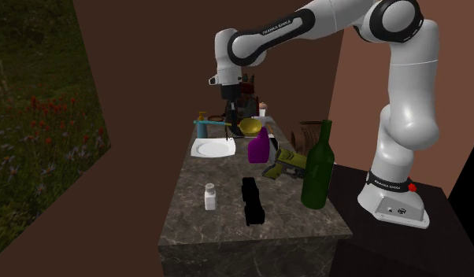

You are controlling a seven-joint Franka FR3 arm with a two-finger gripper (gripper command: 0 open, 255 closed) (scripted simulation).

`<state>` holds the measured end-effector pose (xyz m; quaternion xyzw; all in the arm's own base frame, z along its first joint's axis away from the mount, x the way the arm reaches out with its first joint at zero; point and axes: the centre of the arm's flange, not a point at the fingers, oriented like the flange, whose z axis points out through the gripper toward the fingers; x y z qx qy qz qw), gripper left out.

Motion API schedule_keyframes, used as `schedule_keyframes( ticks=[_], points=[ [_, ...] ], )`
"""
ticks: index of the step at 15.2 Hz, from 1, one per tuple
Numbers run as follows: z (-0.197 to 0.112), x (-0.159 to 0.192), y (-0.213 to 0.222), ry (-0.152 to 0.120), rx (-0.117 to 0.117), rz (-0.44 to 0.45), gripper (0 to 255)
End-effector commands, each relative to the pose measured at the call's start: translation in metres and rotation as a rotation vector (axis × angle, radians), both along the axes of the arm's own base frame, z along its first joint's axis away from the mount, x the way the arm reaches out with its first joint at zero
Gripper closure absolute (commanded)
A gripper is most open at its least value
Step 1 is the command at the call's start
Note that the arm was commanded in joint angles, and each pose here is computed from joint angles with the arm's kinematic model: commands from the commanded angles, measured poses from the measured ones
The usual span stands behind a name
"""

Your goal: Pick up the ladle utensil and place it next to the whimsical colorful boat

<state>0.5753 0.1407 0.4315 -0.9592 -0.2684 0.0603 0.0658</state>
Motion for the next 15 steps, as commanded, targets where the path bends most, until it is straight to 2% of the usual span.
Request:
schedule_keyframes(
  ticks=[1, 15],
  points=[
    [0.011, 0.000, 0.000, 0.000, 0.000, 0.000, 255],
    [0.085, 0.000, 0.000, 0.000, 0.000, 0.000, 255]
  ],
)
